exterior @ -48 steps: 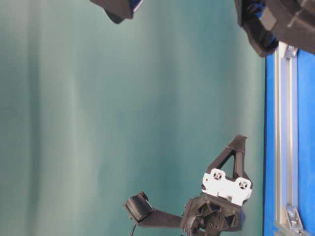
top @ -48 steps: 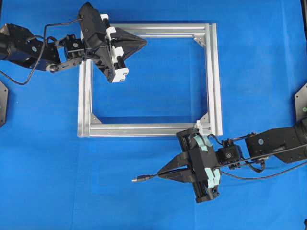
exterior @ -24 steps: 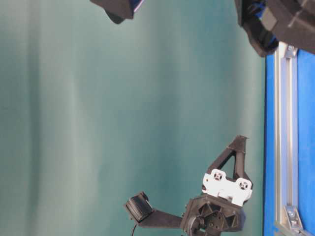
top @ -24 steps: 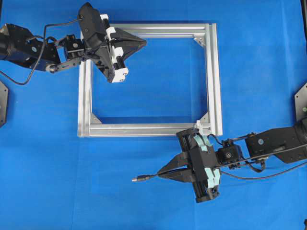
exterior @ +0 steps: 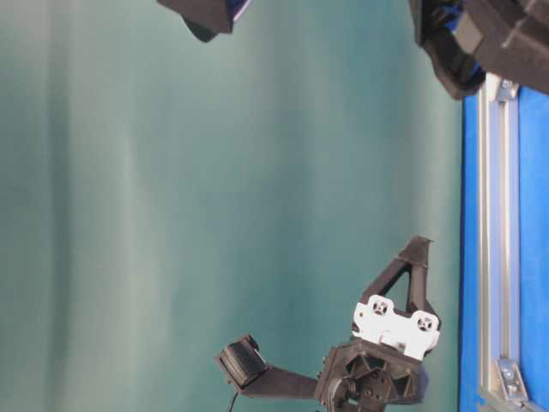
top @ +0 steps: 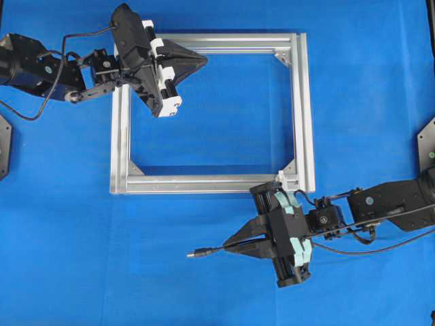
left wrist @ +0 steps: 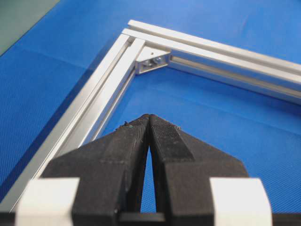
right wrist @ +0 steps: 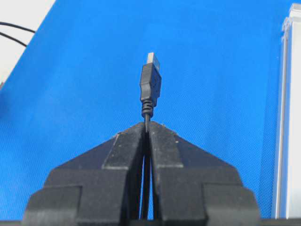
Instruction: Insert the wire through the string loop located on the right side.
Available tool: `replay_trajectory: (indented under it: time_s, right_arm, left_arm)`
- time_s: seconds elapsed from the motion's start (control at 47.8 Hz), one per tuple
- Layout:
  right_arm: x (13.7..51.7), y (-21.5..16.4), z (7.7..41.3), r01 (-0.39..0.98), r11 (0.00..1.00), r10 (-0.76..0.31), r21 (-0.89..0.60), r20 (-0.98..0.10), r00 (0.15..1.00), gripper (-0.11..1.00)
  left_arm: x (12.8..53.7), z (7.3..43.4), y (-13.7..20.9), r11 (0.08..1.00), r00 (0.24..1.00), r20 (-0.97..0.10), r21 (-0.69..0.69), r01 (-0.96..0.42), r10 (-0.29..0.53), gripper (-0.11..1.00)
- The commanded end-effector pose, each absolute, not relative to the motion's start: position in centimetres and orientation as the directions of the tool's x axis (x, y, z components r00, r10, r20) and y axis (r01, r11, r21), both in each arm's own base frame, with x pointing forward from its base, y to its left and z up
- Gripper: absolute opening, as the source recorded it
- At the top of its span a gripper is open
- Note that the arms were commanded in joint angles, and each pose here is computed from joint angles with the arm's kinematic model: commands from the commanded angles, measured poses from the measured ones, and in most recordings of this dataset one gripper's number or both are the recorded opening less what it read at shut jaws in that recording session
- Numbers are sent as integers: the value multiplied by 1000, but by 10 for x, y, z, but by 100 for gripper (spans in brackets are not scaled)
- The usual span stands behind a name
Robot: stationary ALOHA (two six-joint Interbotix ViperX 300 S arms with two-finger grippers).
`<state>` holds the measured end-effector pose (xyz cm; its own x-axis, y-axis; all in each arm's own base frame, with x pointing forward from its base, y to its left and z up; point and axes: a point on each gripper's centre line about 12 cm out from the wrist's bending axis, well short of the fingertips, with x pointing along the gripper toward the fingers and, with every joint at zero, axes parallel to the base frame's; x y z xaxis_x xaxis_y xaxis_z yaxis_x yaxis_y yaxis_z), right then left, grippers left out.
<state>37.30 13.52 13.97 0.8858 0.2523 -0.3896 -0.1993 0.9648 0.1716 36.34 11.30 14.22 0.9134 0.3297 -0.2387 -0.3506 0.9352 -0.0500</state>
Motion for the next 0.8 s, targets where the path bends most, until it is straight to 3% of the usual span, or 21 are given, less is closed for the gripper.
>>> replay_trajectory:
  time_s: [0.0, 0.775]
  right_arm:
    - [375, 135, 153, -206, 963, 256, 175, -353, 900, -3]
    - [373, 135, 153, -205, 963, 256, 176, -357, 898, -3]
  left_arm:
    - [365, 156, 114, 936, 921, -200, -51, -349, 333, 0]
    - [364, 156, 114, 936, 921, -200, -51, -349, 333, 0]
